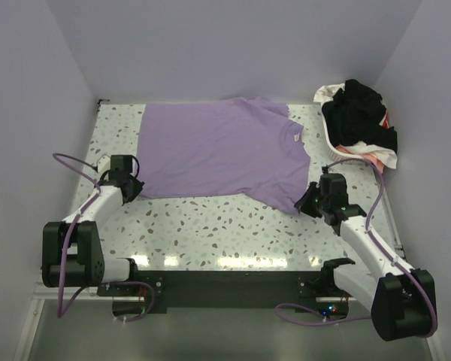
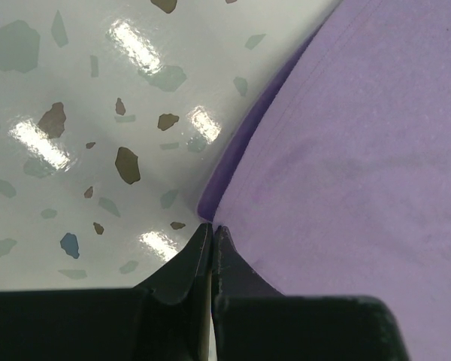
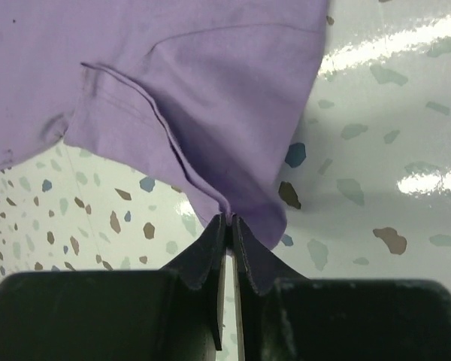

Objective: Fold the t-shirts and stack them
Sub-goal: Flatten the tshirt out

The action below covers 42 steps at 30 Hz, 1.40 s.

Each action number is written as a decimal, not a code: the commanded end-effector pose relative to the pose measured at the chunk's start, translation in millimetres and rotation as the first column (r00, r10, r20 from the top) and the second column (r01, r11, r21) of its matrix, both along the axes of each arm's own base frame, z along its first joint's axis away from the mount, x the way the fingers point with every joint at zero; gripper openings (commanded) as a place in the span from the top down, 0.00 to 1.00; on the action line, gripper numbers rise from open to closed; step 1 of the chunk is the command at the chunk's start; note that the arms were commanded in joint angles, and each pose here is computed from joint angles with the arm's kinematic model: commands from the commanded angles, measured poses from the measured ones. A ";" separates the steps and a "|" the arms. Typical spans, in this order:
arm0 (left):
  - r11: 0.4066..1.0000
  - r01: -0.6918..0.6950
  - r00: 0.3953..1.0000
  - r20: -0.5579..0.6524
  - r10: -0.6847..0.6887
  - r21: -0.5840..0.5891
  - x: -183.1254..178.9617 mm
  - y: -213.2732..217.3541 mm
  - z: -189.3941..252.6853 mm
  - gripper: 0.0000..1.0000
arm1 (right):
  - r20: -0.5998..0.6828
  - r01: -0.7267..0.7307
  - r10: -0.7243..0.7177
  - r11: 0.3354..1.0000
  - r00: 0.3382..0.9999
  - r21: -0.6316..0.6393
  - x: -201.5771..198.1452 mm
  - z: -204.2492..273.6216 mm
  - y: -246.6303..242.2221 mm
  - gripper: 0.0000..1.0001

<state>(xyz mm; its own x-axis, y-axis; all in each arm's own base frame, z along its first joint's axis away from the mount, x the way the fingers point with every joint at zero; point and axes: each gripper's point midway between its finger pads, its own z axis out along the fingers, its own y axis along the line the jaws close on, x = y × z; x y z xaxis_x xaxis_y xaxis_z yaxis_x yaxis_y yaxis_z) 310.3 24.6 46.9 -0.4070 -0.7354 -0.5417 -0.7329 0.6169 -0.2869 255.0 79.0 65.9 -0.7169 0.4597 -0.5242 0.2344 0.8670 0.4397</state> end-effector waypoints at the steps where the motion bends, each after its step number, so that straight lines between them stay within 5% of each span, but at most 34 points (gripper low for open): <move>1: 1.000 0.001 0.999 0.044 -0.001 0.001 8.9 1.1 6.4 1.00 | -0.030 -0.054 0.054 0.998 0.998 0.012 -19.1 -6.0 5.3 0.91; 17: 1.000 0.006 0.999 0.054 -0.006 -0.008 10.1 -0.8 8.6 1.00 | -0.116 -0.154 0.161 0.986 0.980 0.065 -55.9 -37.5 35.3 0.87; 25: 1.000 0.006 0.999 0.053 -0.006 0.002 10.0 1.3 9.4 1.00 | -0.013 -0.210 0.210 0.977 0.978 0.031 -58.4 -4.7 46.8 0.55; 30: 1.000 0.008 0.998 0.055 -0.008 0.007 11.7 2.0 12.0 1.00 | 0.166 -0.214 0.219 0.976 0.961 -0.045 -10.7 48.1 50.6 0.52; 42: 1.000 0.011 0.999 0.035 -0.012 0.017 11.4 3.3 10.9 1.00 | 0.208 -0.326 0.343 0.939 0.916 -0.112 91.9 22.9 97.8 0.54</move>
<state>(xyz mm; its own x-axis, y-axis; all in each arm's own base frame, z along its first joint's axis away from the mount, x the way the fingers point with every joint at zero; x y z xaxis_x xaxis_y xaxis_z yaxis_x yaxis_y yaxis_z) 311.0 22.6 46.7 -0.4114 -0.7371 -0.5362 -0.7276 0.6199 -0.2939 306.0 159.4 56.4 -0.7910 0.1871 -0.5825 -0.0551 0.9264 0.3724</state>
